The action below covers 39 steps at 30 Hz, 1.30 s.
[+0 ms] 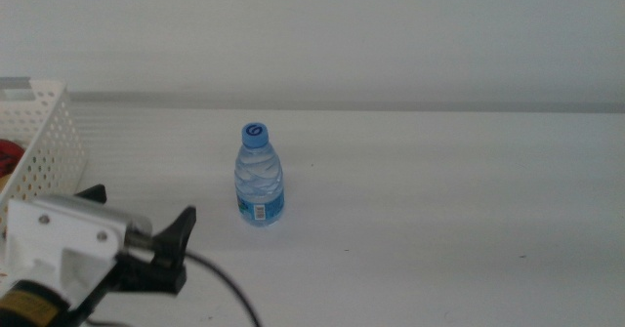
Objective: Use arms to grab the bottles and put them into the dustbin to the left of the table.
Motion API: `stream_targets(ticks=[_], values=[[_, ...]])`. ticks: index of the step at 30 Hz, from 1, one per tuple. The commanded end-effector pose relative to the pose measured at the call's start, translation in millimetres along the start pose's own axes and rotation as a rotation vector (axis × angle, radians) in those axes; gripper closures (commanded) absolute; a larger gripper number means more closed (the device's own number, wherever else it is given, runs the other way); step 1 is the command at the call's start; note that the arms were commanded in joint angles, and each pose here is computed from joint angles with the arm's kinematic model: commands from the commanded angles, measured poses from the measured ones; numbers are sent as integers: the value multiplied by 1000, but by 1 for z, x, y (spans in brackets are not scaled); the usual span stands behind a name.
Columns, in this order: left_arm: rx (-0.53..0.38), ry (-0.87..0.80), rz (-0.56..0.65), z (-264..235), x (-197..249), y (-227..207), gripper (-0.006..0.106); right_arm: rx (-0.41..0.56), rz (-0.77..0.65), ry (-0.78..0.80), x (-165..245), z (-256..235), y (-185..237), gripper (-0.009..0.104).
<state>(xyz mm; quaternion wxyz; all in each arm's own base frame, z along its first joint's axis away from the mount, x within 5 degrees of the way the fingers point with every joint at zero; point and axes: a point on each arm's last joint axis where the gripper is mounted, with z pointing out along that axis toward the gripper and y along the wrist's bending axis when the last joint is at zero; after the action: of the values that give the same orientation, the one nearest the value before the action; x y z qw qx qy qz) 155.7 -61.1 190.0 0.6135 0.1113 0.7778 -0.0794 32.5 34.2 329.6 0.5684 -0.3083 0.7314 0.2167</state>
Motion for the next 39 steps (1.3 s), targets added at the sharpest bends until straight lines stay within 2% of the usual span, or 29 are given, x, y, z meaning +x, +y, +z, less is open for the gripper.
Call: stream_targets(ticks=[1, 3, 6, 11, 18, 33, 39], values=[[-46, -90, -139, 17, -1, 1, 7, 4, -4, -20, 0, 0, 0, 9], [-56, -90, -205, 31, 3, 0, 7, 4, -4, -20, 0, 0, 0, 9], [-32, -54, -164, 50, 13, -7, 7, 4, -4, -20, 0, 0, 0, 9], [64, -15, -106, 71, 30, -20, 7, 4, -4, -20, 0, 0, 0, 9], [130, -2, -107, 83, 47, -28, 7, 4, -4, -20, 0, 0, 0, 9], [131, 111, -111, 132, 36, -40, 7, 4, -4, -20, 0, 0, 0, 9], [107, 106, -128, 147, 38, -41, 7, 4, -4, -20, 0, 0, 0, 9]])
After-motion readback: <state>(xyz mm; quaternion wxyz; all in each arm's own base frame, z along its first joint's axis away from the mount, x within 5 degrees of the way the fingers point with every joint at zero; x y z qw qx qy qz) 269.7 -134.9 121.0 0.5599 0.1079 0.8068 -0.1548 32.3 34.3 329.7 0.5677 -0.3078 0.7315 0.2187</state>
